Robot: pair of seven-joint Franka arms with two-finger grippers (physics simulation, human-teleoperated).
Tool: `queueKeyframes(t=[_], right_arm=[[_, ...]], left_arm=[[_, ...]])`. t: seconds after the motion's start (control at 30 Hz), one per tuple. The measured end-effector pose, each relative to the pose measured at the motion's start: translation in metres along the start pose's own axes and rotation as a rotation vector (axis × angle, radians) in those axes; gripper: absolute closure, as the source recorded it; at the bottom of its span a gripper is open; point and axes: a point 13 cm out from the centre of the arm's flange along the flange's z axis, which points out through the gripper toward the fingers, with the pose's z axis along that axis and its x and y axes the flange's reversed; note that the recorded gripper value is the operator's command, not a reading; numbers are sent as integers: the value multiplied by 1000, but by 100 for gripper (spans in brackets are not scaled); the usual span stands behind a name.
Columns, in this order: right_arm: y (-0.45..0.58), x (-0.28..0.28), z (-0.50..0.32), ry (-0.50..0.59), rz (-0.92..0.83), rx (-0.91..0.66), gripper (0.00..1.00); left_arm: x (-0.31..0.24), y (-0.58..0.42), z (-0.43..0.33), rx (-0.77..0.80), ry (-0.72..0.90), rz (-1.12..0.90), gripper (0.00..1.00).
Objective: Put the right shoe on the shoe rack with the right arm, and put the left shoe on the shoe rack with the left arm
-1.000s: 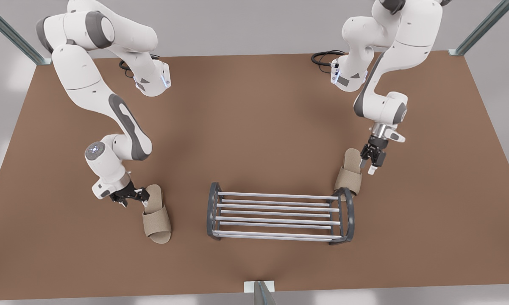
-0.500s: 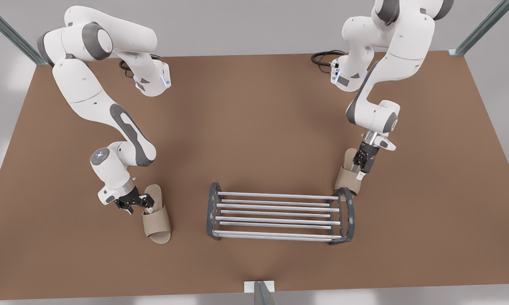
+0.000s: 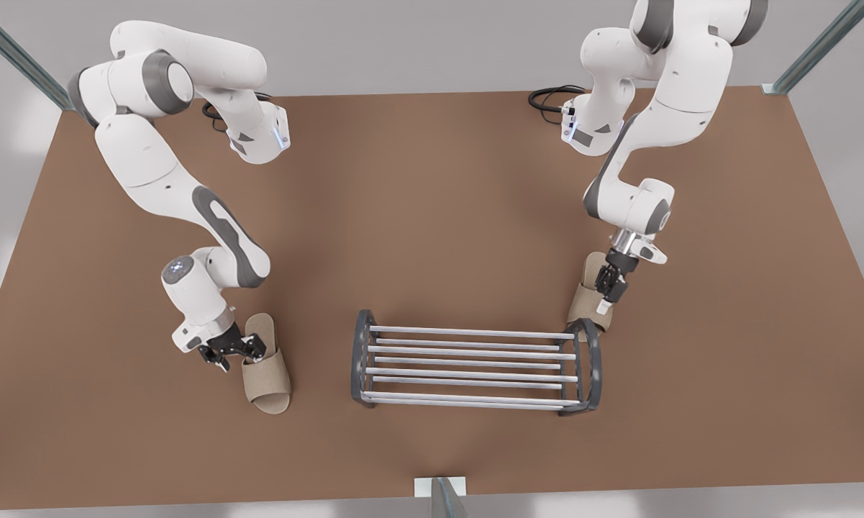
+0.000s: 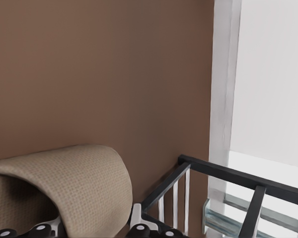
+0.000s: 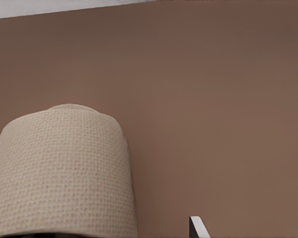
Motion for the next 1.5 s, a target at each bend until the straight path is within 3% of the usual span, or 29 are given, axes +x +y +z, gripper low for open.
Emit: queueKeyframes(t=[0.2,0.27,0.57,0.6,0.63,0.67,0.73,0.77,0.83,0.87,0.97,1.1,1.2,1.3,1.5], right_arm=[[2,3,8,-10,-21,-3,0],[3,3,11,-15,-26,-4,0],[8,-5,17,-44,-43,-7,0],[8,-5,17,-47,-44,-7,2],[8,-6,16,-48,-46,-7,9],[9,-7,16,-50,-48,-7,28],[9,-14,13,-62,-53,-5,55],[9,-18,10,-70,-57,-5,62],[11,-30,1,-87,-67,-3,63],[13,-35,-4,-95,-72,-4,79],[14,-60,-28,-137,-101,4,79],[26,-138,-104,-261,-181,26,79],[45,-222,-170,-332,-233,23,79],[58,-243,-193,-285,-276,9,79],[114,-239,-224,-143,-370,-43,79]], left_arm=[[0,4,2,-5,-3,-10,42],[0,4,2,-5,-4,-12,50],[-16,-16,-2,33,-28,-32,50],[-18,-24,-1,52,-39,-48,66],[-20,-30,0,65,-48,-63,78],[-21,-38,-2,82,-55,-75,79],[-25,-56,-7,116,-67,-96,79],[-28,-61,-10,125,-72,-105,79],[-33,-75,-17,151,-83,-118,79],[-41,-90,-25,177,-95,-126,79],[-40,-207,-88,354,-106,-75,79],[-33,-337,-172,491,-156,18,79],[54,-401,-189,477,-127,84,79],[157,-380,-174,358,-47,120,79],[214,-329,-86,150,-16,105,79]])
